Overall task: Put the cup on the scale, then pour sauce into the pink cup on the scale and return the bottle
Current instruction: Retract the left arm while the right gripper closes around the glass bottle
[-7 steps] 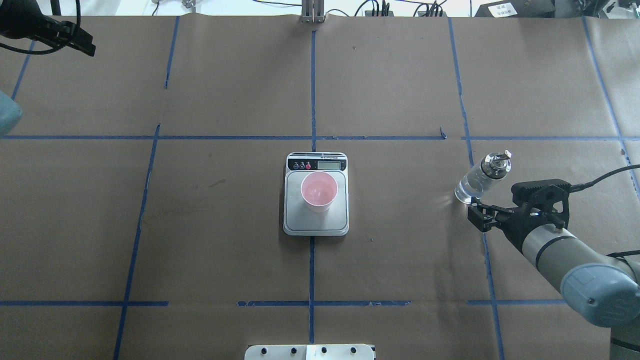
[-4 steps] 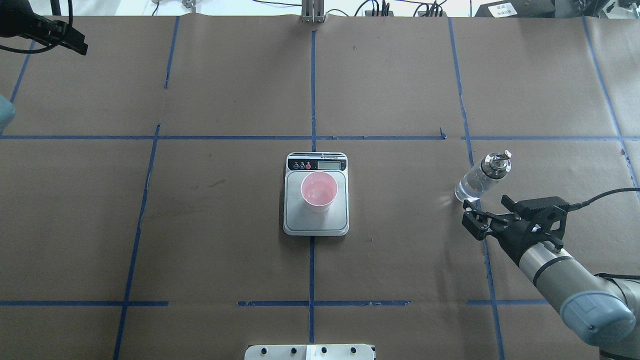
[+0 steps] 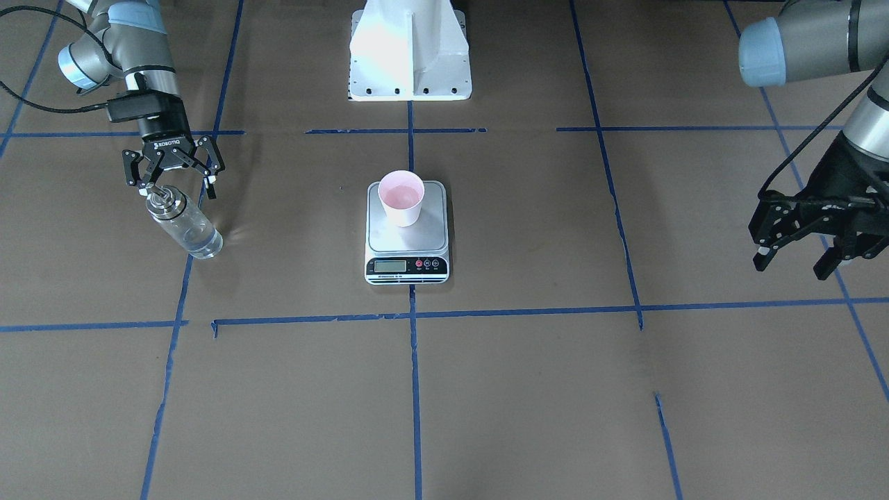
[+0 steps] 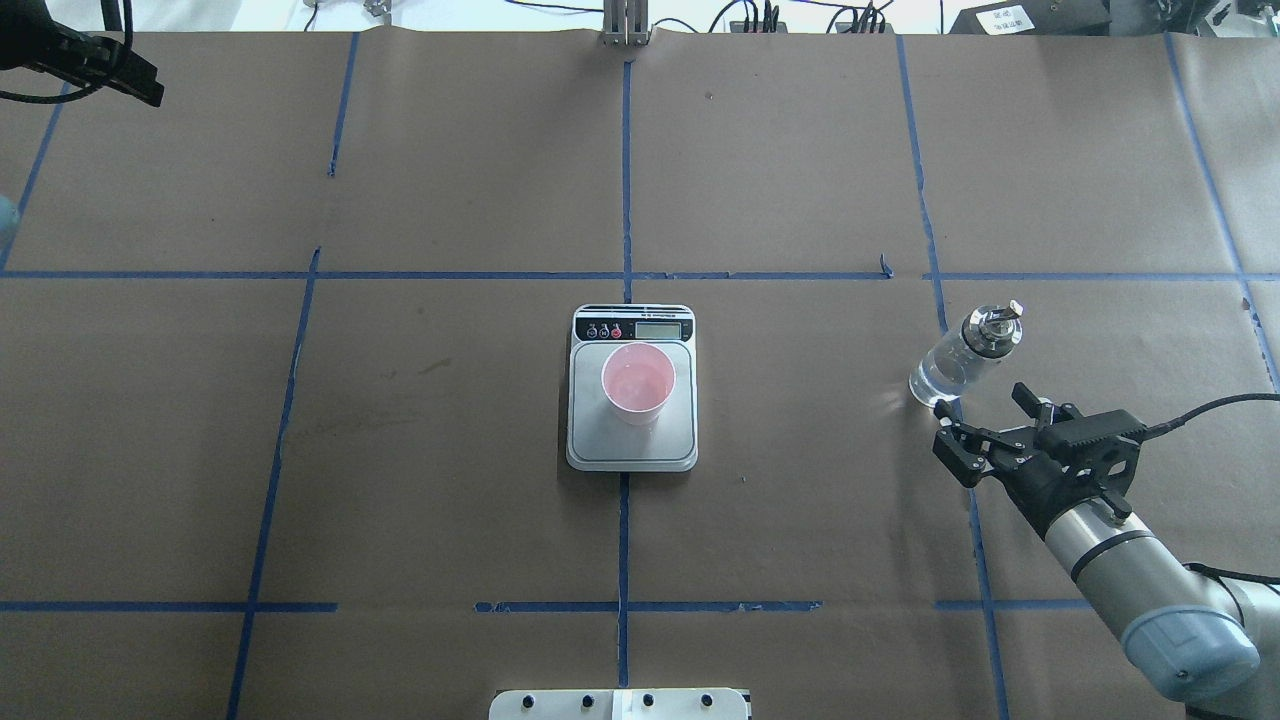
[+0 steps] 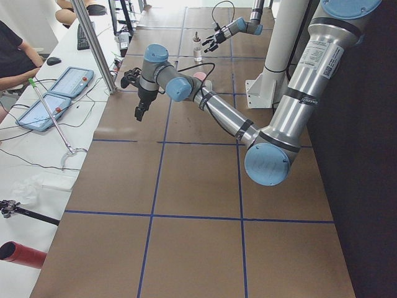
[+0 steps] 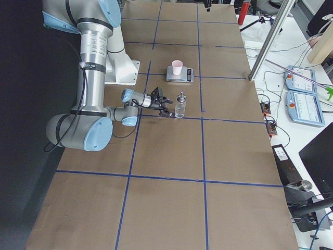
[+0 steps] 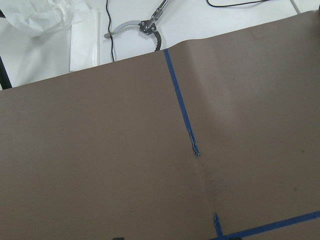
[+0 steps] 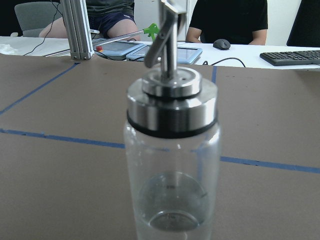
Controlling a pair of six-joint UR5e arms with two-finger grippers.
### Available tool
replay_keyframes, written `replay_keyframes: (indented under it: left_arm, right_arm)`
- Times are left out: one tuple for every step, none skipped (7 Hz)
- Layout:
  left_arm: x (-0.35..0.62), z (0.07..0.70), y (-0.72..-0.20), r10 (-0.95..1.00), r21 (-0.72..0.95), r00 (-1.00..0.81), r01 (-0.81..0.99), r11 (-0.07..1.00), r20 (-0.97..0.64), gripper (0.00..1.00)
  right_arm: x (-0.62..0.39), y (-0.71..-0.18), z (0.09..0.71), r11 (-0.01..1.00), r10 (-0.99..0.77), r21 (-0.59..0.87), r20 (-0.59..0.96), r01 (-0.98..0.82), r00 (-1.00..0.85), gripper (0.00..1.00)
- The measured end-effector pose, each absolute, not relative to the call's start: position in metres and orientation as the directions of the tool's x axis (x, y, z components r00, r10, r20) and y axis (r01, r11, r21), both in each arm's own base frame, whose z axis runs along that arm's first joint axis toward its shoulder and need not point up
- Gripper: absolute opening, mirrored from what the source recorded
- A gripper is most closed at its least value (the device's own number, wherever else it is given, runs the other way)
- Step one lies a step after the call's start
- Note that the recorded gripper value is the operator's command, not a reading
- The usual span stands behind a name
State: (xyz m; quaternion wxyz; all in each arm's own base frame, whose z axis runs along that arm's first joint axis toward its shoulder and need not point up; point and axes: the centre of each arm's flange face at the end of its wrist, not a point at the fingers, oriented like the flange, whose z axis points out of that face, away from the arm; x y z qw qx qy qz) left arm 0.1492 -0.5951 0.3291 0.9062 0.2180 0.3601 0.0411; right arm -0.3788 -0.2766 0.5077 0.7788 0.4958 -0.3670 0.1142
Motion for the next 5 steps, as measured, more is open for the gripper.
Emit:
replay_keyframes:
  left_arm:
    - [0.1478,0.3293,-0.5952,0.23,0.424,0.738,0.084,0.902,-0.635,0.77]
    - [0.1473,0.3294,-0.5952,0.229,0.424,0.738,0.085,0.902,-0.635,0.77]
    - [0.1469,0.3294,-0.5952,0.229,0.424,0.738,0.085,0.902,-0.635,0.77]
    - [0.1465,0.3294,-0.5953,0.228,0.424,0.739,0.086,0.902,-0.635,0.77]
    - [0.1462,0.3294,-0.5954,0.228,0.424,0.739,0.086,0.902,-0.635,0.77]
  right_arm:
    - [-0.3881,-0.2785,0.5064,0.464,-0.18,0.693,0.684,-0.552,0.707,1.0]
    - [-0.3926,-0.2807,0.5085,0.444,-0.17,0.7,0.679,-0.559,0.714,1.0]
    - [-0.3949,-0.282,0.5086,0.433,-0.165,0.703,0.677,-0.564,0.717,1.0]
    - [-0.397,-0.2827,0.507,0.428,-0.162,0.702,0.679,-0.569,0.715,1.0]
    - [-0.3976,-0.2843,0.5053,0.425,-0.16,0.7,0.682,-0.574,0.713,1.0]
